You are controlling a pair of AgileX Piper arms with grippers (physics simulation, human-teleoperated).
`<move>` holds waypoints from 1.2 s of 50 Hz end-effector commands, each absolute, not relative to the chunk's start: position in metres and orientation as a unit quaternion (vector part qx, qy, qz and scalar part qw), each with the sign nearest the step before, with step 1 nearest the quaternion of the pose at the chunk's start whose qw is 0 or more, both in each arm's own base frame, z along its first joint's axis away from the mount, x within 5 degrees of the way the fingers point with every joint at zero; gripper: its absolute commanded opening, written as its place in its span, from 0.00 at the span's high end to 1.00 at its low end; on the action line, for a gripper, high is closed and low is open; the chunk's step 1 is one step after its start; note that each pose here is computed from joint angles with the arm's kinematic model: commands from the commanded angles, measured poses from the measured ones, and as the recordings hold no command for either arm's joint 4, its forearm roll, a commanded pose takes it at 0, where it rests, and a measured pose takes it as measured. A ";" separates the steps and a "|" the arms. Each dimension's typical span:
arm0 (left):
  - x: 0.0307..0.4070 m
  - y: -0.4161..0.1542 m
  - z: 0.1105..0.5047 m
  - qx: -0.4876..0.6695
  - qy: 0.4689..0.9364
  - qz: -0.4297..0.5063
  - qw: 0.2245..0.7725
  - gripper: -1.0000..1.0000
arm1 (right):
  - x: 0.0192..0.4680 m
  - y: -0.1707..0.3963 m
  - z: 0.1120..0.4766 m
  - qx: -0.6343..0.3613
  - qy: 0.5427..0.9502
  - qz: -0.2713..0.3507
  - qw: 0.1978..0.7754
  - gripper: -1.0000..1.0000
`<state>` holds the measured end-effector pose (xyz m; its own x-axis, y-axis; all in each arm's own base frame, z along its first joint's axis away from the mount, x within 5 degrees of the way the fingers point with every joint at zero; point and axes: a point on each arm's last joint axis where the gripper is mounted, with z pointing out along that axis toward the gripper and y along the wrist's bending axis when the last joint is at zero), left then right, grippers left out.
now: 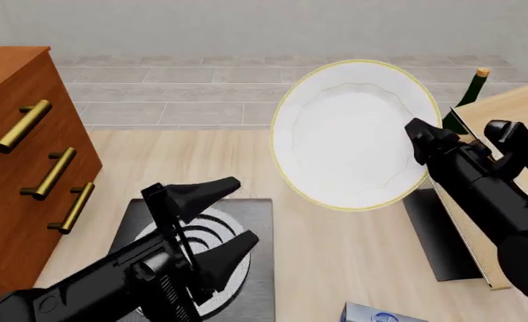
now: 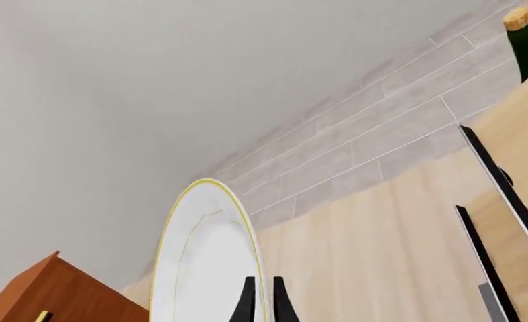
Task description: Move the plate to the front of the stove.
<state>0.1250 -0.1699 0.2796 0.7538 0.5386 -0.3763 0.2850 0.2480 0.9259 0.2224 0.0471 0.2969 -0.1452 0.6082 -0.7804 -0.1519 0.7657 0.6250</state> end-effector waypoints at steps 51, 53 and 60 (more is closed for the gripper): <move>0.041 -0.038 0.323 0.413 0.409 0.039 0.813 0.00 | 0.357 0.096 0.297 0.152 0.749 0.288 0.576 1.00; 0.040 -0.037 0.322 0.414 0.408 0.039 0.813 0.00 | 0.361 0.099 0.295 0.153 0.751 0.290 0.573 1.00; 0.038 -0.034 0.319 0.411 0.406 0.040 0.815 0.00 | 0.374 0.110 0.299 0.145 0.756 0.293 0.568 1.00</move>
